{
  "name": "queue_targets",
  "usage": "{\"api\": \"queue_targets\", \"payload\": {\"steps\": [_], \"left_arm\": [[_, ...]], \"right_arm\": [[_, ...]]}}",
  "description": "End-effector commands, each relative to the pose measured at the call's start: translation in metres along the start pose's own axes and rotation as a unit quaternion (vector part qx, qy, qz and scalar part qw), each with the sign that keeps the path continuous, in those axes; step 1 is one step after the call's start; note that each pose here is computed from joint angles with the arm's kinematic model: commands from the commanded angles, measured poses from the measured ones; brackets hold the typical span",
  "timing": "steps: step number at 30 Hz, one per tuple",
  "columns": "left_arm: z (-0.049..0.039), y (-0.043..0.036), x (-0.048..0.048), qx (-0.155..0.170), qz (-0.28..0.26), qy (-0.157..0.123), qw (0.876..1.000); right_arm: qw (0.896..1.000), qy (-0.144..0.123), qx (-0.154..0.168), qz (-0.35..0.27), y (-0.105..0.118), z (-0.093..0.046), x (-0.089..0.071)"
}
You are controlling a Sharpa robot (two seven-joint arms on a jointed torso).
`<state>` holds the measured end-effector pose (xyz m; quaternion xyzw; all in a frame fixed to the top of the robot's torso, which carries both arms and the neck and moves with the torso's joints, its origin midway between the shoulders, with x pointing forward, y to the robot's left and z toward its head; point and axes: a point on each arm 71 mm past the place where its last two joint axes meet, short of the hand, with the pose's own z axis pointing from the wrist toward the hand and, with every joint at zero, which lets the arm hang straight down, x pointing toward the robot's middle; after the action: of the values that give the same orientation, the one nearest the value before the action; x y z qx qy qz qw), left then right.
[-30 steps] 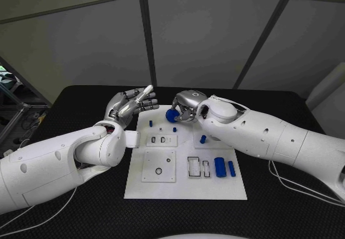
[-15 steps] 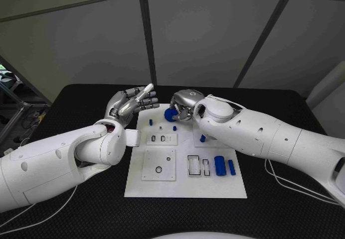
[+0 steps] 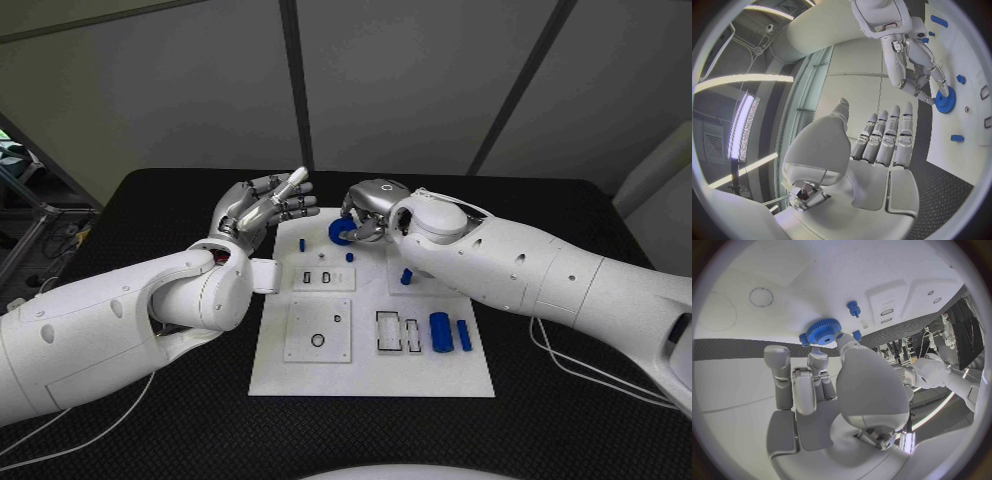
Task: Assemble the parts on the task board
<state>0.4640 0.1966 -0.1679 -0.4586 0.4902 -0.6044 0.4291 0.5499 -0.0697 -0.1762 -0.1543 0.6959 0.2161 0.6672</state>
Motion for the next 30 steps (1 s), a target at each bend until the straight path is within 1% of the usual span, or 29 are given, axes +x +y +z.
{"api": "queue_targets", "payload": {"steps": [1, 5, 9, 15, 21, 30], "left_arm": [[0.0005, -0.0011, 0.0012, 0.002, -0.001, 0.006, 1.0], [0.0006, -0.001, 0.0011, 0.001, 0.0, 0.006, 1.0], [0.0005, -0.0009, 0.0011, 0.0, -0.001, 0.006, 1.0], [0.0005, -0.0009, -0.0007, 0.0, 0.0, 0.004, 1.0], [0.0007, -0.0006, 0.0, -0.001, 0.0, 0.005, 1.0], [0.0007, -0.0007, -0.0014, -0.001, 0.001, 0.003, 1.0]], "right_arm": [[1.0, 0.01, -0.001, -0.002, -0.001, 0.0, 0.0], [1.0, 0.016, 0.001, 0.0, -0.004, -0.001, 0.001], [1.0, 0.016, 0.005, 0.002, -0.008, -0.003, 0.0], [0.999, 0.028, 0.011, 0.013, -0.017, -0.007, 0.002], [0.999, 0.042, 0.006, 0.023, -0.017, -0.008, 0.003], [0.998, 0.051, -0.002, 0.03, -0.016, -0.009, 0.004]]}}
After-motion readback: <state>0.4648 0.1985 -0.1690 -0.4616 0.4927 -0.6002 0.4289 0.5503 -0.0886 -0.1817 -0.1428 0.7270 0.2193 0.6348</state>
